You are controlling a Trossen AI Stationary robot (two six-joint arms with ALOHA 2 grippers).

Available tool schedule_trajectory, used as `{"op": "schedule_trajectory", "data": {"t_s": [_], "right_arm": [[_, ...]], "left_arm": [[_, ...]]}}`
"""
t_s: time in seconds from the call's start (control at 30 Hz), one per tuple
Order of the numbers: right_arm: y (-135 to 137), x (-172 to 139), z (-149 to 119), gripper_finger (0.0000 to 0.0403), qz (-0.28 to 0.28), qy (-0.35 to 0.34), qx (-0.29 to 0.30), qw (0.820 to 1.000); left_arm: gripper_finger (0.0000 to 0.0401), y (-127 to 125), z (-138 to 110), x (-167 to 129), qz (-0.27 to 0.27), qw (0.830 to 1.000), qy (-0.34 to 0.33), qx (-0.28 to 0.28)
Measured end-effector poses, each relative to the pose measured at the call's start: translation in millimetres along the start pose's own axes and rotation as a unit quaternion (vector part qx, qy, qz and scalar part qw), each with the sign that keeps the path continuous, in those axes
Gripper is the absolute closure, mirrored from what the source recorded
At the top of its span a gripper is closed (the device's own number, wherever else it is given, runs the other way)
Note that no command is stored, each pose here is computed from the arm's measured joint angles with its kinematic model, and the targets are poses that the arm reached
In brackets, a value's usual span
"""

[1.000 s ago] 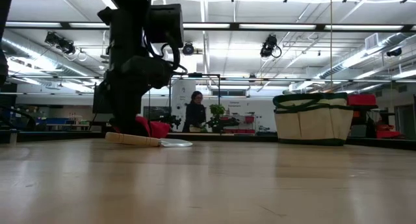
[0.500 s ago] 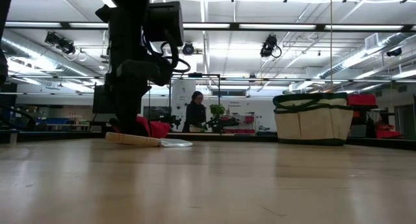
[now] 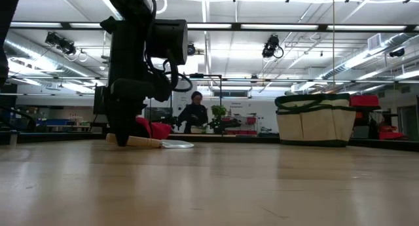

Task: Pick & Place Garden tools in Gardening bag
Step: Put the brown trowel into the gardening bag

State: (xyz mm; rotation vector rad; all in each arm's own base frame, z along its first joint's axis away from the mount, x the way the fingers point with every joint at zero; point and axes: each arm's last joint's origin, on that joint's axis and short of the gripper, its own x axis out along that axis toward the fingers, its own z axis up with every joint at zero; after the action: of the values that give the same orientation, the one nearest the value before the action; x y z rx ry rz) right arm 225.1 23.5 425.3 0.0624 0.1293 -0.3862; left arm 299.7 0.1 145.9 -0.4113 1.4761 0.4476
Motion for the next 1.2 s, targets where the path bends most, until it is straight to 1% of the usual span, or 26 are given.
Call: {"op": "schedule_trajectory", "data": {"t_s": [0.2, 0.5, 0.7, 0.8, 1.0, 1.2], "right_arm": [[0, 0, 0, 0.0195, 0.0, 0.0, 0.0, 1.0], [0, 0, 0, 0.0195, 0.0, 0.0, 0.0, 1.0], [0, 0, 0, 0.0195, 0.0, 0.0, 0.0, 1.0], [0, 0, 0, 0.0195, 0.0, 0.0, 0.0, 1.0], [0, 0, 0, 0.0195, 0.0, 0.0, 0.0, 1.0], [0, 0, 0, 0.0195, 0.0, 0.0, 0.0, 1.0]], "left_arm": [[0.0228, 0, 0, 0, -0.004, 1.0, 0.004, 0.001], [0.0288, 0, -1, 0, -0.004, 1.0, 0.007, 0.009], [0.0314, 0, -1, 0, -0.004, 1.0, 0.007, 0.009], [0.0321, 0, -1, 0, -0.004, 1.0, 0.007, 0.009], [0.0318, 0, 0, -1, -0.003, 1.0, 0.009, 0.009], [0.0324, -6, 16, -24, -0.017, 1.0, -0.014, 0.005]]}}
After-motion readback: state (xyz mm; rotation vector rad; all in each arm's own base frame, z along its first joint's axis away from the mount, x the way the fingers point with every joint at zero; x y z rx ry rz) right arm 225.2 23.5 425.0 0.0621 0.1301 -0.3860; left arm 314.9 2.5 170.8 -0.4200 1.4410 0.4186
